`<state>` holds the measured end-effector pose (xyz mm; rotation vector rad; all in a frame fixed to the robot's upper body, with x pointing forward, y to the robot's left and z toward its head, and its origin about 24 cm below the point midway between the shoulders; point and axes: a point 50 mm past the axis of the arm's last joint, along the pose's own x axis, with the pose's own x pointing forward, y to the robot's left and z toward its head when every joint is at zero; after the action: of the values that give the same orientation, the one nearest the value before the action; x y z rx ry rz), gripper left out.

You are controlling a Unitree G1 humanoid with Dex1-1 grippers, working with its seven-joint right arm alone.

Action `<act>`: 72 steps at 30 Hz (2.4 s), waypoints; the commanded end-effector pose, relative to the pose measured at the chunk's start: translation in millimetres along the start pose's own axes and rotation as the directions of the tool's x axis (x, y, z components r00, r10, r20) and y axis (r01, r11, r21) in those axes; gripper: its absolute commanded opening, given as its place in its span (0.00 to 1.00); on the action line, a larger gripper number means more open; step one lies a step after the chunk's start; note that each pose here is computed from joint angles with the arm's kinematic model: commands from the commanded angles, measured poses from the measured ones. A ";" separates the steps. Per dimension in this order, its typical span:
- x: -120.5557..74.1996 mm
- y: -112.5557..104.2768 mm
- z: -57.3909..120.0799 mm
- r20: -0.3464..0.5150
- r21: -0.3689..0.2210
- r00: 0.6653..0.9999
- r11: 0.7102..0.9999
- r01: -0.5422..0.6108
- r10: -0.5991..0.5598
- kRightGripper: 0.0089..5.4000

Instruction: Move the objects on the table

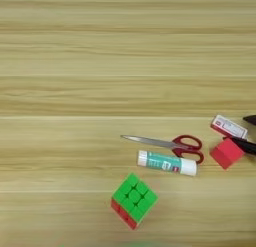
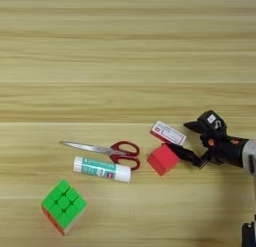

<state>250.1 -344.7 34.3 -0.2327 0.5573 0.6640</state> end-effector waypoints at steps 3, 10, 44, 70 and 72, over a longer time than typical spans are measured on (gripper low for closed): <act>-7.8 -15.8 27.9 0.036 -0.112 0.997 0.991 0.070 -0.067 0.94; -6.3 -14.4 25.2 0.029 -0.112 0.998 0.992 0.059 -0.056 0.77; -0.5 -13.2 67.3 0.158 -0.195 0.987 0.980 0.022 0.009 0.39; 31.6 53.9 157.4 0.293 -0.435 0.927 0.896 -0.090 0.235 0.39; 35.7 61.3 161.2 0.296 -0.440 0.921 0.892 -0.105 0.255 0.39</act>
<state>293.6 -226.3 114.6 -0.3769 0.2003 1.0099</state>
